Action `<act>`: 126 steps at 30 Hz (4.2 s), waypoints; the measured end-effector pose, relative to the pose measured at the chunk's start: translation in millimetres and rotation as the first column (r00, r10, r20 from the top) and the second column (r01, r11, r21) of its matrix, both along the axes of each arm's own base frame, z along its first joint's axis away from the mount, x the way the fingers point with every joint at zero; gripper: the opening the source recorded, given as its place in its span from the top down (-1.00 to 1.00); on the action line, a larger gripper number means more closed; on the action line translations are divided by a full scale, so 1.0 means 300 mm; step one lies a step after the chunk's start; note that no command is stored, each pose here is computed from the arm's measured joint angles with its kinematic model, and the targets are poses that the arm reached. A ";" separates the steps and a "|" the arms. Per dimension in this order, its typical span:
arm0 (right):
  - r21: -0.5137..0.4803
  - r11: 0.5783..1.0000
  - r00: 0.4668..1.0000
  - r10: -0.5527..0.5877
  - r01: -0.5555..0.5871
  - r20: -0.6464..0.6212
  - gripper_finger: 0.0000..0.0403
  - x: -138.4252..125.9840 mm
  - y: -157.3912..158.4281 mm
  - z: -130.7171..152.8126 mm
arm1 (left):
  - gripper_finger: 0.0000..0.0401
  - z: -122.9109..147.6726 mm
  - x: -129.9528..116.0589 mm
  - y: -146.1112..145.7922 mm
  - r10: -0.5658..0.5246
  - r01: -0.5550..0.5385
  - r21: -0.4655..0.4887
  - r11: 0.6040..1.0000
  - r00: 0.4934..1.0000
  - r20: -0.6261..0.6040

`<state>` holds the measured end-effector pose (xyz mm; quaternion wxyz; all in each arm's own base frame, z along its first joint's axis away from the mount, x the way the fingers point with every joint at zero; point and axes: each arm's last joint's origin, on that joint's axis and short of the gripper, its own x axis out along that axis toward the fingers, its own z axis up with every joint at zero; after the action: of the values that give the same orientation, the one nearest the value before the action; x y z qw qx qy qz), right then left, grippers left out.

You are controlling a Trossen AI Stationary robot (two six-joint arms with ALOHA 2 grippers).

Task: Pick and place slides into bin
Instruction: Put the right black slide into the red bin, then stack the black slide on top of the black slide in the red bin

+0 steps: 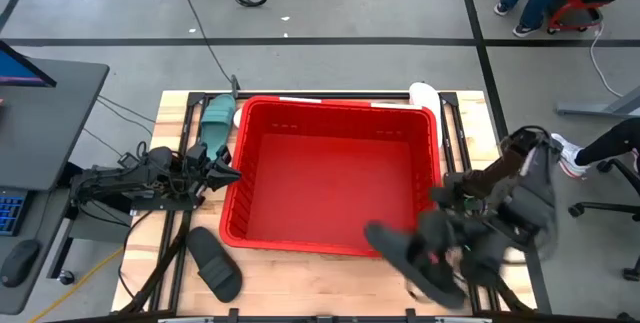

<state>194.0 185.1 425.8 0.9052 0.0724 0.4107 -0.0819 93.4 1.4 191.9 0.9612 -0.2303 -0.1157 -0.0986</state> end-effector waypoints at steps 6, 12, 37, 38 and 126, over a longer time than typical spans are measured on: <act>-0.310 0.941 0.987 -0.155 0.136 -0.037 0.95 0.107 -0.164 -0.055 | 0.70 0.000 0.000 0.000 -0.001 0.001 0.000 1.000 1.000 0.000; -0.549 0.817 0.942 -0.303 0.179 -0.145 0.95 0.189 -0.309 -0.192 | 0.71 0.001 0.000 0.000 0.000 0.000 0.000 1.000 1.000 0.002; -0.654 0.734 0.710 -0.559 0.183 -0.428 0.95 0.153 -0.632 -0.798 | 0.73 0.001 0.000 0.000 0.000 0.000 0.000 1.000 1.000 0.002; -0.655 0.735 0.705 -0.558 0.174 -0.438 0.95 0.148 -0.637 -0.805 | 0.74 0.001 0.000 0.000 0.001 -0.001 0.004 1.000 1.000 0.003; -0.097 0.936 0.940 -0.333 0.339 0.071 -0.31 -0.019 -0.481 -0.053 | 0.64 0.275 0.083 -0.521 -0.451 -0.073 -0.448 0.891 -0.039 -0.892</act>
<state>188.2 40.9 409.9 0.8912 0.0945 0.3628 -0.2554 118.3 -154.8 274.4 0.6671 -0.4180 0.6164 -0.0178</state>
